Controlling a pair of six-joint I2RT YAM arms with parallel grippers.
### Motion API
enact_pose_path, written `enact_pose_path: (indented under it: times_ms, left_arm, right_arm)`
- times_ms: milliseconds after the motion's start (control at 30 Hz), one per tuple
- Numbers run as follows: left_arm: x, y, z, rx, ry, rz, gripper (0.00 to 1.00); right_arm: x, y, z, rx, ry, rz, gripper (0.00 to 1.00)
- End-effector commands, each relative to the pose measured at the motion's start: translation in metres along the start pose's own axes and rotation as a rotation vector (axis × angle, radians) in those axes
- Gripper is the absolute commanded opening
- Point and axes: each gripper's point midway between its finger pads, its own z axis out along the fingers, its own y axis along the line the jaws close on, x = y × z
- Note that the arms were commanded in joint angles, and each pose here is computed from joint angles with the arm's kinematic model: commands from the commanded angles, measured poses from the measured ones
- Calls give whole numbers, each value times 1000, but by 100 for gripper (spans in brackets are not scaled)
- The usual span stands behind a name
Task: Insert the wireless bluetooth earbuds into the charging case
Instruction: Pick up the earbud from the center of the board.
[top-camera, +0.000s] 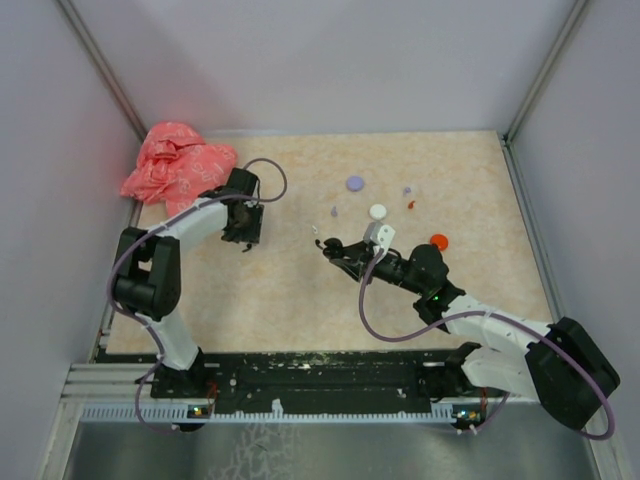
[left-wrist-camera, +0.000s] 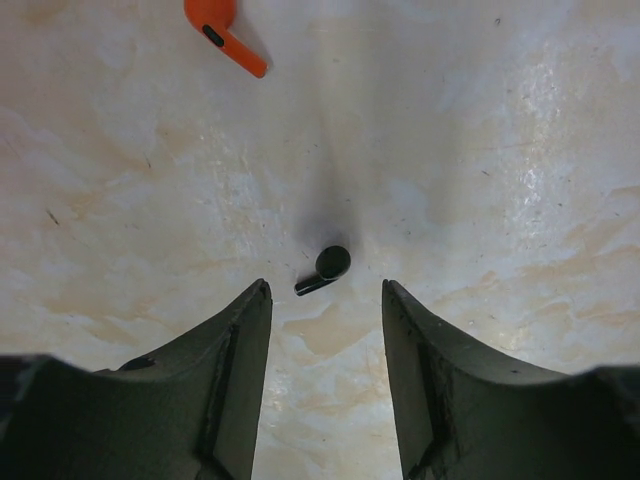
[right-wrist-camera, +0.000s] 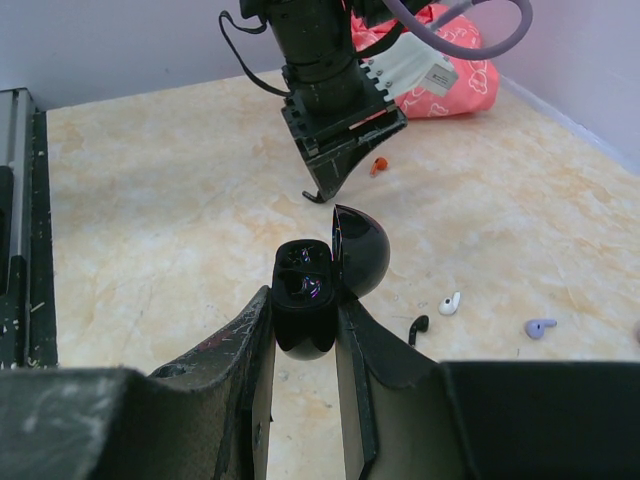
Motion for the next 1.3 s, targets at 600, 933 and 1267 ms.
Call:
enact_pose_path:
  times_ms: [600,933,1267]
  left_arm:
    - [7,-4,23,49,102,-3,41]
    - [13,-10,25,81,115,-10,29]
    - [-10,-29,-15,218,-25,-50,23]
  right_arm:
    - [-18,-3,3,-11,-70,-36,0]
    - [-17,-3,3,-10,-70,-27,0]
    - [-21,-5,4,-2,-73,-26,0]
